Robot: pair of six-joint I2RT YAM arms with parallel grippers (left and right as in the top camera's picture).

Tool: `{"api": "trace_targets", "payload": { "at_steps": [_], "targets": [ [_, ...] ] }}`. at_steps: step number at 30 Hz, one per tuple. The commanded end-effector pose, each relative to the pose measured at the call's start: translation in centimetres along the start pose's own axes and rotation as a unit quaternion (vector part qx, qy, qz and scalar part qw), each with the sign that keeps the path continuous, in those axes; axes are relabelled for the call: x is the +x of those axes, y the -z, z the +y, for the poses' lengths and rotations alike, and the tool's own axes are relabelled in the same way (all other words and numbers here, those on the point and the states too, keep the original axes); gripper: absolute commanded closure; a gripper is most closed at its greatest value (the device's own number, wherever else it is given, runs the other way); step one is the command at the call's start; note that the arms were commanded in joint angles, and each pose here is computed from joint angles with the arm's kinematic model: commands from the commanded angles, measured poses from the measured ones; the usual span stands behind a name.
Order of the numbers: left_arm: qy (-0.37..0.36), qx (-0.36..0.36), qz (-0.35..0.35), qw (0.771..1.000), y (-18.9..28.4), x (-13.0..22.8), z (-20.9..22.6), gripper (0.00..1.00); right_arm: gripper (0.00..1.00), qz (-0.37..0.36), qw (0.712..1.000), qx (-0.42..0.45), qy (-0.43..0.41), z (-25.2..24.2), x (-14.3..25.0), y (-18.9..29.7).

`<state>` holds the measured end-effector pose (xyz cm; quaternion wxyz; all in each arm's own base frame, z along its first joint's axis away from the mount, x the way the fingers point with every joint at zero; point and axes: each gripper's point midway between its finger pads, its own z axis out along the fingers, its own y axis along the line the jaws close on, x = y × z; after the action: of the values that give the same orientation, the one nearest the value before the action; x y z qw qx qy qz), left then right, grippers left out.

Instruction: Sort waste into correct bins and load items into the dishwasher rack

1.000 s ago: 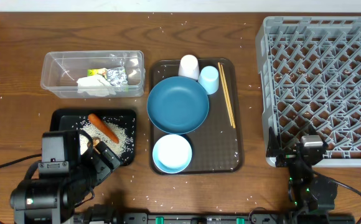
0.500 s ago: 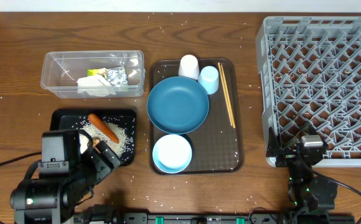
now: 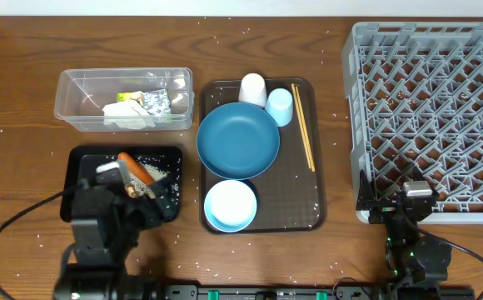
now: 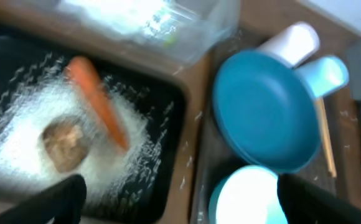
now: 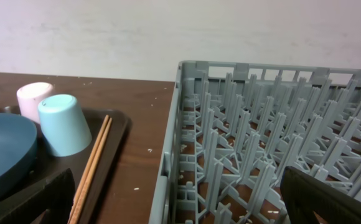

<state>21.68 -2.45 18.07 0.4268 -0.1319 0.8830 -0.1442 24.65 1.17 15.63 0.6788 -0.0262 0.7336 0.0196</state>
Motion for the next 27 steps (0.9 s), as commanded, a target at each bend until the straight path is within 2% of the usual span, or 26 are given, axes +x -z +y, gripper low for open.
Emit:
{"api": "trace_targets", "payload": {
  "at_steps": [1, 5, 11, 16, 21, 27],
  "targets": [
    [-0.081, 0.059, -0.039, 0.994, -1.4, 0.6, -1.3, 0.02, 0.01, 0.001, 1.000, 0.004, 0.000, -0.2, 0.1, 0.0],
    [-0.118, 0.079, -0.115, 0.983, -3.1, 0.2, -1.2, 0.02, 0.01, 0.001, 1.000, 0.004, 0.000, -0.2, 0.1, 0.0],
    [-0.135, 0.093, -0.174, 0.971, -5.0, 1.8, -0.2, 0.02, 0.01, 0.001, 1.000, 0.004, 0.000, -0.2, 0.1, 0.0],
    [-0.139, 0.099, -0.203, 0.964, -5.5, 2.4, 0.1, 0.02, 0.01, 0.001, 1.000, 0.004, 0.000, -0.2, 0.1, 0.0],
    [-0.130, 0.062, -0.211, 0.967, -5.3, 2.2, 1.5, 0.02, 0.01, 0.001, 1.000, 0.004, 0.000, -0.2, 0.1, 0.0],
    [-0.139, 0.051, -0.237, 0.960, -4.6, 1.3, 1.6, 0.02, 0.01, 0.001, 1.000, 0.004, 0.000, -0.2, 0.1, 0.0]
  ]
}}
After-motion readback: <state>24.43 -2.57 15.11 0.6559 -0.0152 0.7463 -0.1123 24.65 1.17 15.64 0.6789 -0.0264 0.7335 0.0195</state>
